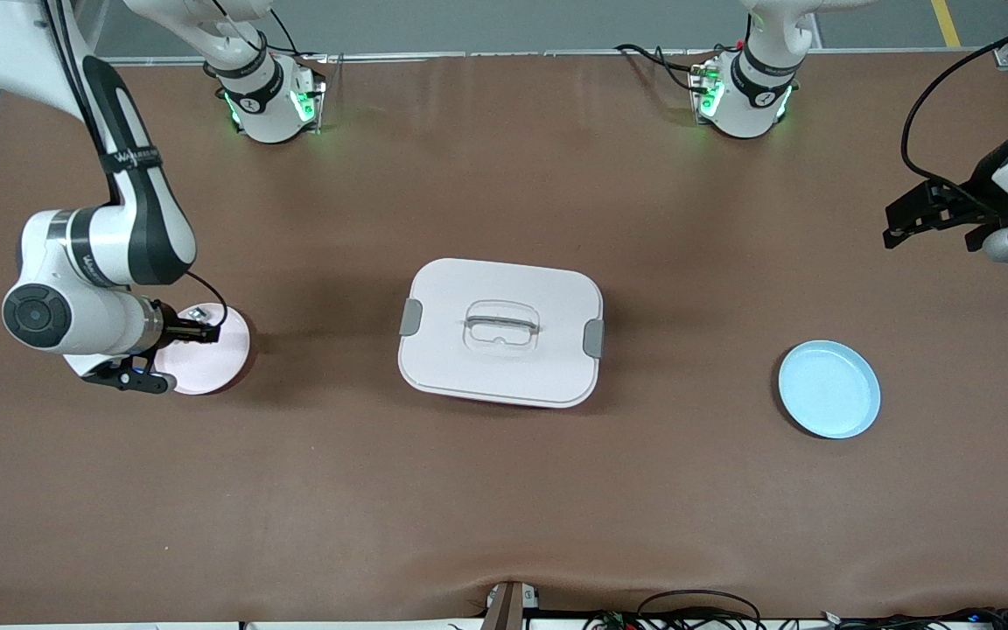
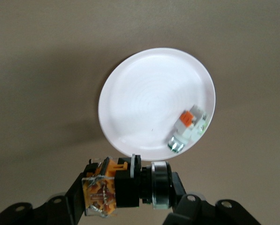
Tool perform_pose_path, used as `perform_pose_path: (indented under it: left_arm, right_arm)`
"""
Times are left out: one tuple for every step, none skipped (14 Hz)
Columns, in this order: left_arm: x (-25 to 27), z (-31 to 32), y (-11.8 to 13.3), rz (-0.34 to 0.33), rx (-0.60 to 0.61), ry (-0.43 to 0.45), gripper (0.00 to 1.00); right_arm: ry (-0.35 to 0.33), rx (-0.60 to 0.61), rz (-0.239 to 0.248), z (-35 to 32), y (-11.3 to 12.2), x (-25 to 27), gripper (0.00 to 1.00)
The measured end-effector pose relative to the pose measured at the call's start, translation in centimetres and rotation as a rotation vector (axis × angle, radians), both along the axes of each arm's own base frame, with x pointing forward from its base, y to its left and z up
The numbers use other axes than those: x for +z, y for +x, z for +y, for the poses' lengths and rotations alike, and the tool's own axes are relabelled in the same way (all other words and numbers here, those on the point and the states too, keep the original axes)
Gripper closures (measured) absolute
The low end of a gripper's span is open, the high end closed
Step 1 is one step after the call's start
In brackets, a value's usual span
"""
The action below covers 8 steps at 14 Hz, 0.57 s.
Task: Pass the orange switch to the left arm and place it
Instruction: 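Lift the switch with the right gripper while the left gripper approaches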
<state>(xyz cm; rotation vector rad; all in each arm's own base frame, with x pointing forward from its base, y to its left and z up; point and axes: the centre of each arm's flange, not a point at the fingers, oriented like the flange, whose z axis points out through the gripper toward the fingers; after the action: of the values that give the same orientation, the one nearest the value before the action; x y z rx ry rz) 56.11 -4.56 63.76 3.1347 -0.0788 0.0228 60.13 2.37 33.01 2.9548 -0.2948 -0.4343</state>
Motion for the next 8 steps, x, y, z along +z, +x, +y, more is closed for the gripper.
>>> perform_pose_path:
  left_arm:
    - [0.3, 0.0, -0.2, -0.003, 0.0, 0.0, 0.0]
    - [0.4, 0.0, -0.3, -0.005, 0.0, -0.001, 0.0]
    - [0.4, -0.1, -0.3, -0.004, 0.0, -0.01, 0.0]
    - [0.4, -0.2, -0.3, -0.001, 0.001, -0.031, 0.0]
    - [0.4, -0.2, -0.3, 0.001, 0.006, -0.055, 0.0]
    - [0.4, -0.2, -0.3, 0.003, 0.01, -0.081, 0.0]
    - [0.3, -0.2, -0.3, 0.008, 0.014, -0.1, 0.0]
    - [-0.1, -0.2, -0.3, 0.017, 0.016, -0.11, 0.0]
  right_arm:
    - [-0.014, -0.012, 0.017, 1.5, -0.2, 1.3, 0.28]
    - [-0.025, -0.031, 0.031, 3.3, -0.4, 2.5, 0.28]
    - [-0.027, -0.055, 0.044, 5.2, -0.7, 3.6, 0.28]
    - [-0.029, -0.081, 0.058, 7.4, -1.0, 4.8, 0.28]
    - [-0.03, -0.106, 0.07, 9.5, -1.3, 6.0, 0.28]
    - [-0.026, -0.128, 0.081, 11.5, -1.7, 7.2, 0.28]
    - [-0.022, -0.147, 0.087, 13.3, -2.0, 8.3, 0.28]
    - [-0.016, -0.171, 0.091, 15.0, -2.3, 9.3, 0.28]
